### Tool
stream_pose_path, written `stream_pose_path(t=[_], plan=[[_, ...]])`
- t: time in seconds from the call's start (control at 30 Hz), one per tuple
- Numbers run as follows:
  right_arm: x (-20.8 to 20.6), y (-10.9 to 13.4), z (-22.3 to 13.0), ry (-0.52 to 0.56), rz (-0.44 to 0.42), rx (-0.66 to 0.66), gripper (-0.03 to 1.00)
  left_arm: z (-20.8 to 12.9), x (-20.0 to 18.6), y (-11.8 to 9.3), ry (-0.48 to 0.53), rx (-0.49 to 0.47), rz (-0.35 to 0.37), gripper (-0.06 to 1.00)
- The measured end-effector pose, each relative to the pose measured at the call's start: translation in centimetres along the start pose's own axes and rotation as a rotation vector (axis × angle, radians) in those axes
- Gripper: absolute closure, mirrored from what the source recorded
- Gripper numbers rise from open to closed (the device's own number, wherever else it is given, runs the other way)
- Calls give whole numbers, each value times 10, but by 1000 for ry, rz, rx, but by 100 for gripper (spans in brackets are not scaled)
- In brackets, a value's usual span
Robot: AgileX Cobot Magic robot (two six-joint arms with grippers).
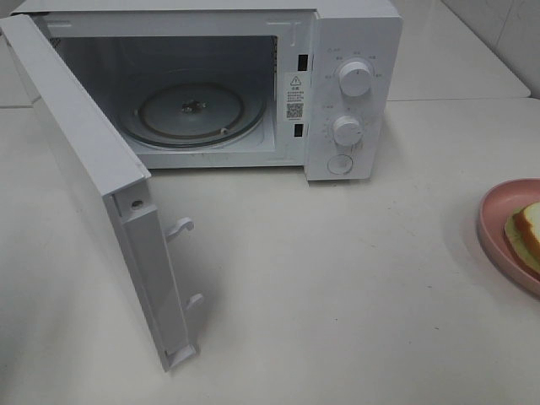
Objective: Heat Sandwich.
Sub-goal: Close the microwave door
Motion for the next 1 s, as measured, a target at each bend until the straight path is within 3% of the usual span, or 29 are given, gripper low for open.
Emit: stream_pose_path(t=[0.1,0.5,0.57,0.6,0.7,0.73,0.77,0.9,1.0], plan=[[0,0,0,0,0,0,25,-13,28,-5,3,-13,-33,21],[0,0,0,0,0,0,25,-38,71,-18,67,40,-91,24],[0,0,0,0,0,0,25,-40,77,-25,58,72,-121,33],[0,0,0,0,0,0,25,-40,77,-25,58,72,-121,33],[0,0,0,0,0,0,25,-42,83,-31,49,96,-149,50],[0,0,0,0,0,0,25,-45,86,-34,52,107,-163,61],[0,0,0,0,0,0,25,-45,86,-34,52,107,-163,61],[0,0,0,0,0,0,25,-52,94,-45,56,123,-208,83],[0,0,0,0,0,0,25,-57,100,-55,45,126,-246,88]])
Point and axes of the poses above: a point on each arm's last joint axis where the gripper is mounted, x pointing out along that axis toward the gripper, y along the wrist's bending axis when the last joint is at zero, z = x × y, the point moved 7 cm from there along x, pointing out along that axis toward the gripper, and after that the axes turned 13 degrees about -x, right-handed, at the moved point
